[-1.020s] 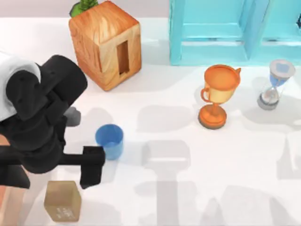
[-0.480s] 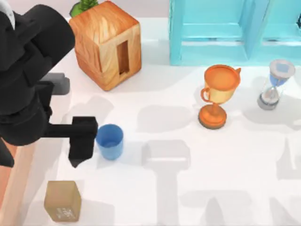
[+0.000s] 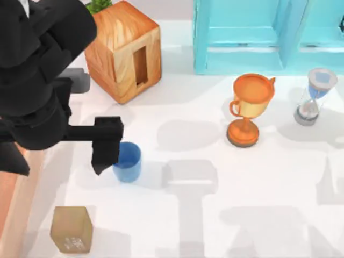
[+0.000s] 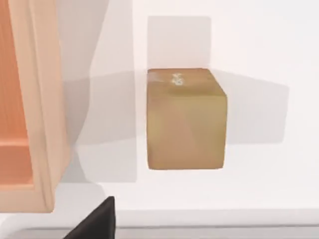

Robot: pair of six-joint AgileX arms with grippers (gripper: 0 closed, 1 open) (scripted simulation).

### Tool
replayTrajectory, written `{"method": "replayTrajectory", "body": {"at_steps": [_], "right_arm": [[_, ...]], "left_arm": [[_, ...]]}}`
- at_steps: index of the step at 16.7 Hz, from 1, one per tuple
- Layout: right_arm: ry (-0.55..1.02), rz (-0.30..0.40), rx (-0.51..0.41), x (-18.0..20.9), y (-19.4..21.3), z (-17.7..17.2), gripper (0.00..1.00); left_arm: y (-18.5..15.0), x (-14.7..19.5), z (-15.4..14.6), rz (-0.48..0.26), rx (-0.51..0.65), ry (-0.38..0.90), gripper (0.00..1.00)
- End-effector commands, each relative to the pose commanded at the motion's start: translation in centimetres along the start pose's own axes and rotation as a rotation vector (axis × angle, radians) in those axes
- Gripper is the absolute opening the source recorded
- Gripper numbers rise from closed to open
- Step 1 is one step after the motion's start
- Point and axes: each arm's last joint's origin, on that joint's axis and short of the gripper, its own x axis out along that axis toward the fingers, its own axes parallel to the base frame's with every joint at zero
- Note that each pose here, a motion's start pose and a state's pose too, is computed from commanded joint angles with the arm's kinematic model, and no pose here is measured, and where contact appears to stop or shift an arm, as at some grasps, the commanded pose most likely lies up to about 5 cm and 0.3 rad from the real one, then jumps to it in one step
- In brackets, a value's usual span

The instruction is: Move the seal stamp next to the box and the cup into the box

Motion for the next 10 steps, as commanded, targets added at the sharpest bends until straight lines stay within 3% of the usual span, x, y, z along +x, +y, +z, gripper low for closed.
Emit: {"method": "replayTrajectory", "body": {"at_steps": [3, 7, 10], "right_arm": [[0.0, 0.0, 0.0, 0.0, 0.0, 0.0, 1.0], [0.0, 0.0, 0.0, 0.0, 0.0, 0.0, 1.0], [0.0, 0.0, 0.0, 0.0, 0.0, 0.0, 1.0]], "left_arm": [[-2.3, 1.0, 3.3, -0.002, -0.008, -0.008, 1.0], [-5.8, 6.4, 7.9, 0.057, -0.012, 0.085, 1.0], [-7.9, 8.1, 10.2, 0.035, -0.006, 0.057, 1.0]]}}
